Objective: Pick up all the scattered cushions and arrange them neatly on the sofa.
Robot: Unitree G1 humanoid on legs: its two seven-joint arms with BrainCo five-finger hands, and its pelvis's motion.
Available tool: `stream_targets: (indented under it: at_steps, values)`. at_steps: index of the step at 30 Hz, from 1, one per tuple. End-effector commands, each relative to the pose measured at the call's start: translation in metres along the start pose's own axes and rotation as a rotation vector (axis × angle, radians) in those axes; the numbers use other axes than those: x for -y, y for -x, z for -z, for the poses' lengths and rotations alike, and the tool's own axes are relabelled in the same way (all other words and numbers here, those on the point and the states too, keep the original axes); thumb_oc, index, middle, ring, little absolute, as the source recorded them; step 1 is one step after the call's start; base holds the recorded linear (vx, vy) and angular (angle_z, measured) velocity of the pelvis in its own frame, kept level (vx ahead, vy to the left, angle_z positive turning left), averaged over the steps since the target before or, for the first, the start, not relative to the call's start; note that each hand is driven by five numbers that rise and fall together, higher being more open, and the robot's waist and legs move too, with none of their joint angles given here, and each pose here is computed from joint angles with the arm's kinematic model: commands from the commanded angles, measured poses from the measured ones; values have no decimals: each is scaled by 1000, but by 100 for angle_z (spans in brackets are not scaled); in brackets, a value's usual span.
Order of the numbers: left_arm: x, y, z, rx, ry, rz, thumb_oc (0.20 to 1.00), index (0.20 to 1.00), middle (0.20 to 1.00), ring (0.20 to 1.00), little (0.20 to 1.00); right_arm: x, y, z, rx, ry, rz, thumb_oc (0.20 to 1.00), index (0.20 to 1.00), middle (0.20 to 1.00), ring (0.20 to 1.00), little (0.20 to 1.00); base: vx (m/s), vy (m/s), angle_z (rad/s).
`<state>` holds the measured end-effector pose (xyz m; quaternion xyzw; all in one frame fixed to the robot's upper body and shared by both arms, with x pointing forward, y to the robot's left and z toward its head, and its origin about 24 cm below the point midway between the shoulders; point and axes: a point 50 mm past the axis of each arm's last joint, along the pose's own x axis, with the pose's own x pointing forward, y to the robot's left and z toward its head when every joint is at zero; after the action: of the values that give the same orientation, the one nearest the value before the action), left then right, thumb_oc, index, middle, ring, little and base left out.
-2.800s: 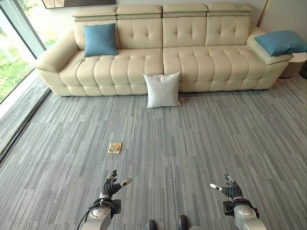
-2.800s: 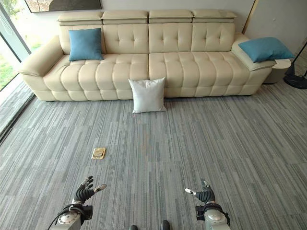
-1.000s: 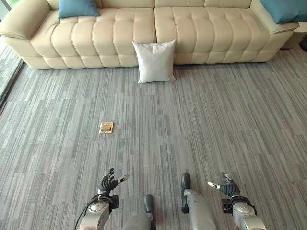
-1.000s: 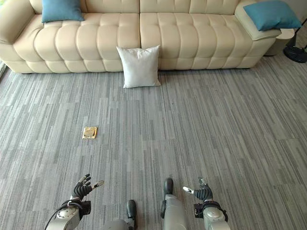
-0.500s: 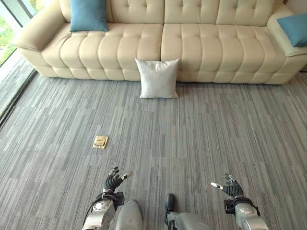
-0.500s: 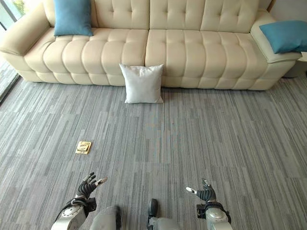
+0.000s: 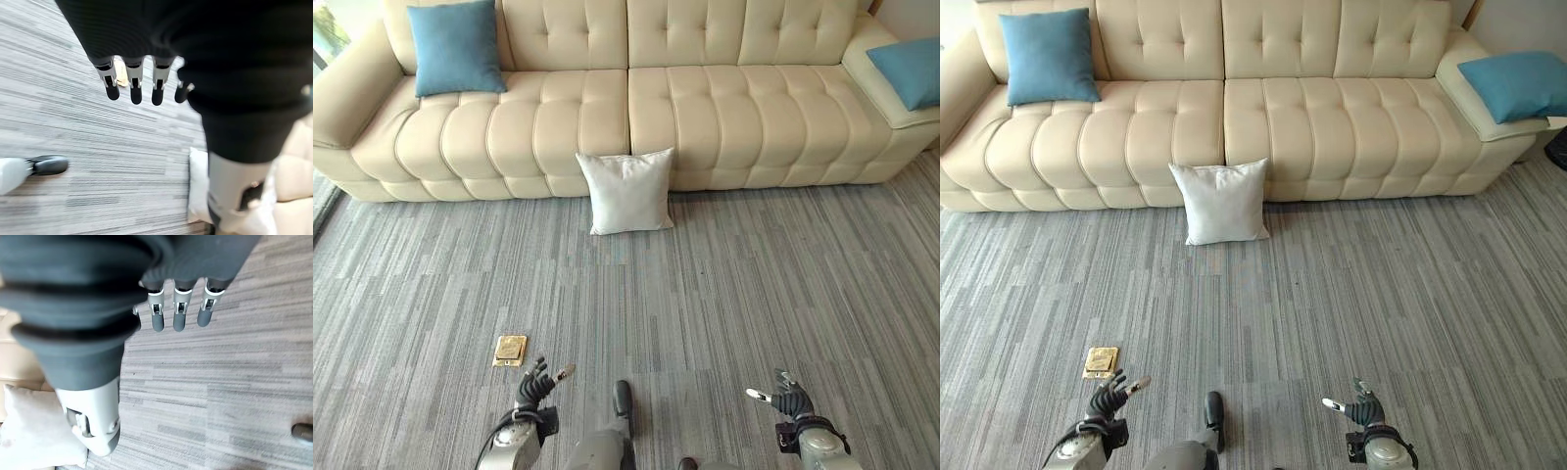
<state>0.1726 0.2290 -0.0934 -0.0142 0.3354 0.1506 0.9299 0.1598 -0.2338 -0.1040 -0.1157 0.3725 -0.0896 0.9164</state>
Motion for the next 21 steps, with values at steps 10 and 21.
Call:
stream_targets:
  at_steps: [10,21]
  values:
    - [-9,-3,-36,155,-47,-15,1000,1000,1000,1000,1000,3,-9,-33,100,36,21,1000,1000,1000,1000,1000,276,-9,-2]
    - [5,-5,-40,168,-18,43,1000,1000,1000,1000,1000,14,-9,-25,75,-8,36,1000,1000,1000,1000,1000,302,-173,31]
